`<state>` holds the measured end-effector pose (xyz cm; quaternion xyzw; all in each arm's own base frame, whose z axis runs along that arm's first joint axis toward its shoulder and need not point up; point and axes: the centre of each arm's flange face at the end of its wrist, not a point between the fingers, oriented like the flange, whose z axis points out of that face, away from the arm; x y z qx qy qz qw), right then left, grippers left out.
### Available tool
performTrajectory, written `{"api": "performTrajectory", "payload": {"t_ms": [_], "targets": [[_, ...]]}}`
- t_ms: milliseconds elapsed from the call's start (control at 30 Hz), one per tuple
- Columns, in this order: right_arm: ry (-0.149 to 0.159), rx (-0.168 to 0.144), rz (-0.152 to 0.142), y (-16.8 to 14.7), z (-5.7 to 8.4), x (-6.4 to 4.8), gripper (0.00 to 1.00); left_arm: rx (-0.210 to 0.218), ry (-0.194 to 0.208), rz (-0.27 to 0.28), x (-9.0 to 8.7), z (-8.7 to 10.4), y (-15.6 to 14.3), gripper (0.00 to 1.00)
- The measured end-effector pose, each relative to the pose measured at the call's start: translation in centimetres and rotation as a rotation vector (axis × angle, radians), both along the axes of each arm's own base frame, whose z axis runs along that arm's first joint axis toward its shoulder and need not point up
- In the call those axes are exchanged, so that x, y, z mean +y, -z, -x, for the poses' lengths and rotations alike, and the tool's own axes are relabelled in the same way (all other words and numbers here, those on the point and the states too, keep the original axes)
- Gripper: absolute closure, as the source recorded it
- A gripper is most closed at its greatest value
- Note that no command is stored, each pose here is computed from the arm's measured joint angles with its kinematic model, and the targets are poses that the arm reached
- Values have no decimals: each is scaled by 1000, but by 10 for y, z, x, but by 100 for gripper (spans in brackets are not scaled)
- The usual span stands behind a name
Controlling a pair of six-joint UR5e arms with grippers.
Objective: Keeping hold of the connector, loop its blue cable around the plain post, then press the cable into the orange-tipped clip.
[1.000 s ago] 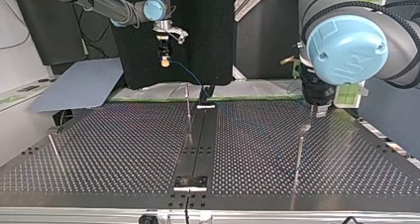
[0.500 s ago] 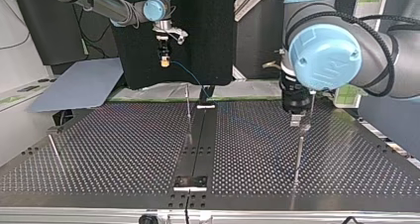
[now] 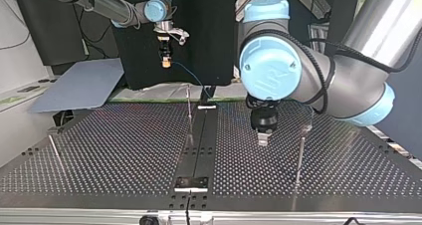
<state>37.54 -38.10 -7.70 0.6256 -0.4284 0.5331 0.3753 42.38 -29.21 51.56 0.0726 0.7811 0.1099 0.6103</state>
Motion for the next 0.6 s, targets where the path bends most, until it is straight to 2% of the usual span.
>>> {"api": "performTrajectory", "payload": {"t_ms": [167,233,400,600], "targets": [[-1,1,-2,0,0,1,100,-28,33,-34,-27,-8,6,0],[-2,1,-1,0,-1,0,100,-32,33,-57,-34,-14,14,0],[-2,4,-3,0,-1,1,100,-32,6,-113,-41,-35,38,0],[-3,17,-17,2,0,3,100,-28,-12,-139,-43,-64,71,0]]}}
